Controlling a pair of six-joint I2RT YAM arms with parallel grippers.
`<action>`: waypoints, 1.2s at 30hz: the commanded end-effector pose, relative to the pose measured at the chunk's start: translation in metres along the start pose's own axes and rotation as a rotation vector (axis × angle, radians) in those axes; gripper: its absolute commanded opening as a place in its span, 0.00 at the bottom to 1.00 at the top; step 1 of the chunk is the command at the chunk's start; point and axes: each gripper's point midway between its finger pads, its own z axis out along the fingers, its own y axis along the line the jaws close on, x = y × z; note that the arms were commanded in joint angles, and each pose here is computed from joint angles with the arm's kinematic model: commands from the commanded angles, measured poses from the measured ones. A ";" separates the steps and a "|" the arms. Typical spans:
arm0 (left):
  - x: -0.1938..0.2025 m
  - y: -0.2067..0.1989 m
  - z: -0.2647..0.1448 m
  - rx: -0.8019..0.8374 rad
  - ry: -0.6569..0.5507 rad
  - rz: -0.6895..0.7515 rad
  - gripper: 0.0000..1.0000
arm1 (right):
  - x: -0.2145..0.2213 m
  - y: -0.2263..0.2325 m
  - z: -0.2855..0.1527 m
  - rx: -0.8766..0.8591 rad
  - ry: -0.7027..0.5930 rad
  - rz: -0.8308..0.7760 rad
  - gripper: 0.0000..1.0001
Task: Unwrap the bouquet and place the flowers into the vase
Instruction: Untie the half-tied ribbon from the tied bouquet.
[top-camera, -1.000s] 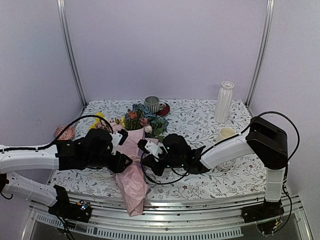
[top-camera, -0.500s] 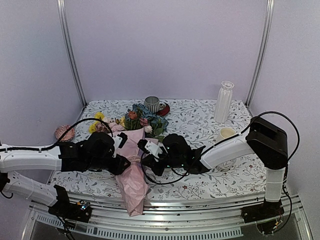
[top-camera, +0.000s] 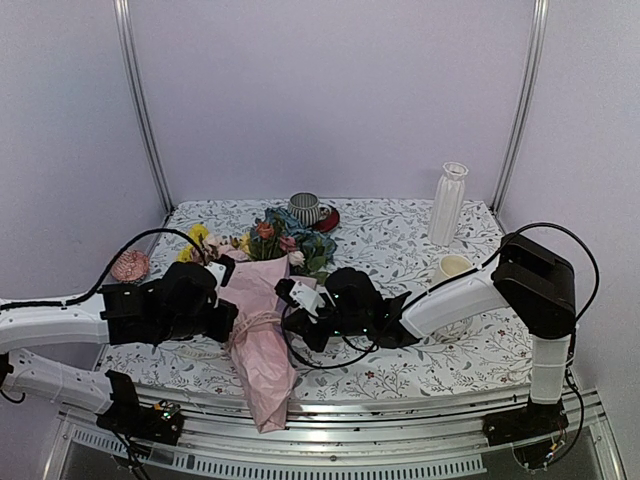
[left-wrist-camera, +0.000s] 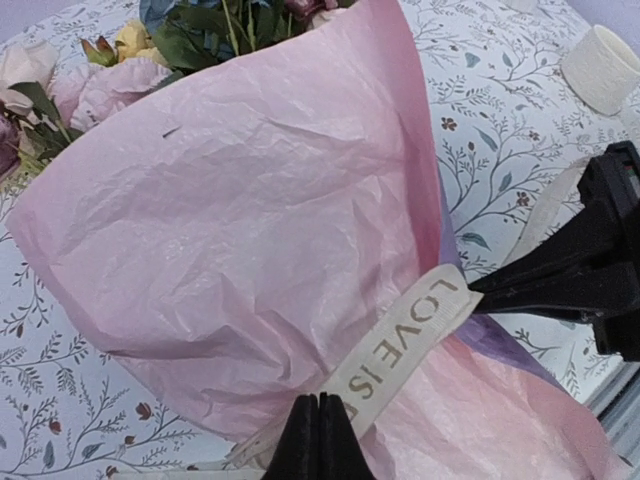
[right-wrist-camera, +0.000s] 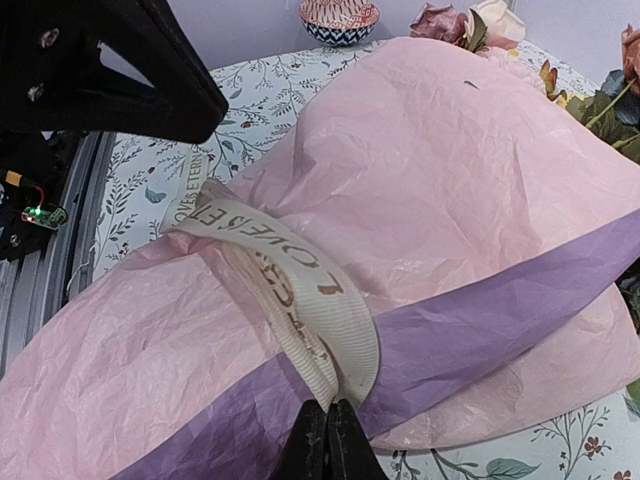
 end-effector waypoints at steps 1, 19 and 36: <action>-0.012 0.011 -0.012 -0.059 -0.051 -0.021 0.00 | -0.017 0.001 -0.009 0.001 -0.046 -0.003 0.04; 0.004 -0.029 0.017 0.101 0.044 0.081 0.46 | -0.016 0.002 -0.008 -0.002 -0.043 -0.001 0.04; -0.014 -0.006 0.025 -0.031 -0.020 0.046 0.38 | -0.018 0.002 -0.010 -0.001 -0.047 -0.002 0.04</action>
